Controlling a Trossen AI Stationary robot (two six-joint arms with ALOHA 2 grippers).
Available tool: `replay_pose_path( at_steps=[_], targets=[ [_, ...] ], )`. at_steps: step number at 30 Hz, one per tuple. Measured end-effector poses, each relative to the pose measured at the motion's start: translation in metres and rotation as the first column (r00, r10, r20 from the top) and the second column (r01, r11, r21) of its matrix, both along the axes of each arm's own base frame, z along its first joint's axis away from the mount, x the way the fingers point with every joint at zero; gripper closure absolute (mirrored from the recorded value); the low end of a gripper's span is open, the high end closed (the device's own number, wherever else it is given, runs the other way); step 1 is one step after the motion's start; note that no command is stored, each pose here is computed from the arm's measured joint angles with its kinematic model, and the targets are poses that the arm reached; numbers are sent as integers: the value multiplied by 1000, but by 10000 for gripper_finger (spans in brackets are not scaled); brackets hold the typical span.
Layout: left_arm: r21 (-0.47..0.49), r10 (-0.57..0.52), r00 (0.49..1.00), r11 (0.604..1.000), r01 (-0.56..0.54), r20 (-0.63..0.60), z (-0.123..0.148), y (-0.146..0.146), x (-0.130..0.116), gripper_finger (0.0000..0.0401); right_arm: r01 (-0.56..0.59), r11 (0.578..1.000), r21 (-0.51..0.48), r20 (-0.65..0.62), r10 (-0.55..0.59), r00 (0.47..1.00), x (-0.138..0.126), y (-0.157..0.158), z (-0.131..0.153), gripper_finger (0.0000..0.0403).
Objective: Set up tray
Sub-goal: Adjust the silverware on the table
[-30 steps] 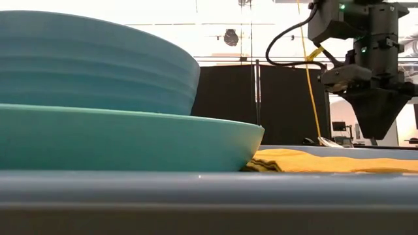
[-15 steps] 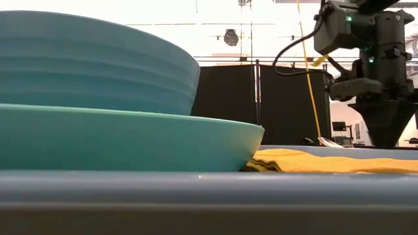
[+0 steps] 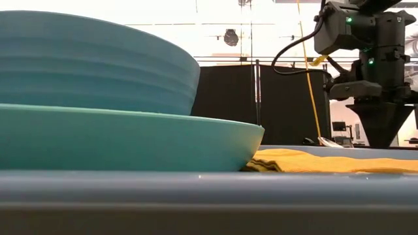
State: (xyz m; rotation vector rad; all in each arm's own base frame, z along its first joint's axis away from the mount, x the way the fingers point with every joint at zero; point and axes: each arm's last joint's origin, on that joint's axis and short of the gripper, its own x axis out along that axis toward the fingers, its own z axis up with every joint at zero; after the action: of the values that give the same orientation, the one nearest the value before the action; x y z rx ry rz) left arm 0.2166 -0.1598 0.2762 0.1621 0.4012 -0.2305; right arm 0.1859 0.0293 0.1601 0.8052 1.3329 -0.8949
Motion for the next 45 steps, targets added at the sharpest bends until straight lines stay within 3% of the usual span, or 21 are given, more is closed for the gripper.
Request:
replay_pose_path(
  at_steps=[12, 39, 45],
  targets=[
    [2, -1, 1000, 1000, 1, 0, 0, 0, 0, 359, 16, 998, -56, -40, -19, 999, -4, -6, 0, 289],
    [5, 0, 1000, 1000, 0, -7, -1, 0, 0, 359, 1, 1000, -12, -14, -1, 1000, -9, -18, -20, 290],
    [5, 0, 1000, 1000, 0, -6, -1, 0, 0, 359, -15, 1000, 10, 13, 15, 1000, -6, -17, -20, 329]
  ],
)
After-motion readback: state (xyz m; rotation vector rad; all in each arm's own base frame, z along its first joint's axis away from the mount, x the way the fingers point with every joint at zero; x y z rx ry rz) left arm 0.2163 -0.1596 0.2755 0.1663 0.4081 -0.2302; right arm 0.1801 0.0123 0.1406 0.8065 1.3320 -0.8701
